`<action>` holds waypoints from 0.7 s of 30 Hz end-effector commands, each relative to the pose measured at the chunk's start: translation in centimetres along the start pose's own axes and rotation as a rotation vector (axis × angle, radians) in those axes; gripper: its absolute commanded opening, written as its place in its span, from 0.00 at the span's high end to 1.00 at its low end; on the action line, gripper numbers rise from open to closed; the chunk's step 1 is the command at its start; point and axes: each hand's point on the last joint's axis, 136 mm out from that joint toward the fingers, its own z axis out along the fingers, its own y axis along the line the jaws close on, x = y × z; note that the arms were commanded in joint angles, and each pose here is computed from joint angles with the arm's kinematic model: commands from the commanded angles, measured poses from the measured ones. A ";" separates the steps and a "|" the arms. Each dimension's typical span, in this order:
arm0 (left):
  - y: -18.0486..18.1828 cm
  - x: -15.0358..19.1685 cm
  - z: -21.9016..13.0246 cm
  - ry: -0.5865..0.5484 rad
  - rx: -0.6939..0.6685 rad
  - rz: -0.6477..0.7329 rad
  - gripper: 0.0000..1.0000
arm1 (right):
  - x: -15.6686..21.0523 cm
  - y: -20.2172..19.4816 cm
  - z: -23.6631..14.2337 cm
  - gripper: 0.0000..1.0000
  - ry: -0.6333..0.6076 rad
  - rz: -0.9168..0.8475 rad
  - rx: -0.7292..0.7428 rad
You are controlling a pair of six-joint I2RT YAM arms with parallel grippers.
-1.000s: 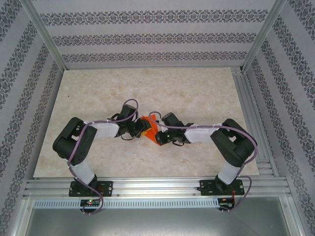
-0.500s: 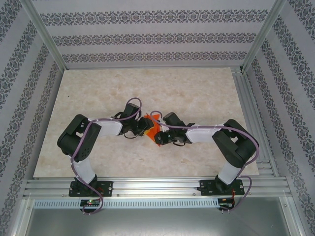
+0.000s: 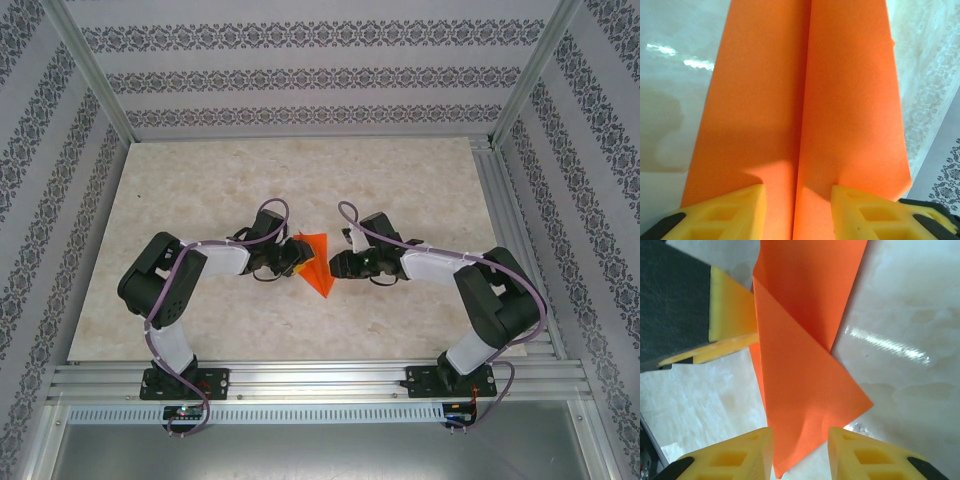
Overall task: Fold a paper plane with a square sheet of paper (fold left side to right side)
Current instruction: Fourth fold the wing at the center of the table.
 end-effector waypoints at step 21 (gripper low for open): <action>0.6 0.7 0.3 0.015 -0.042 0.022 0.59 | 0.4 1.3 3.4 0.63 0.065 -0.112 0.135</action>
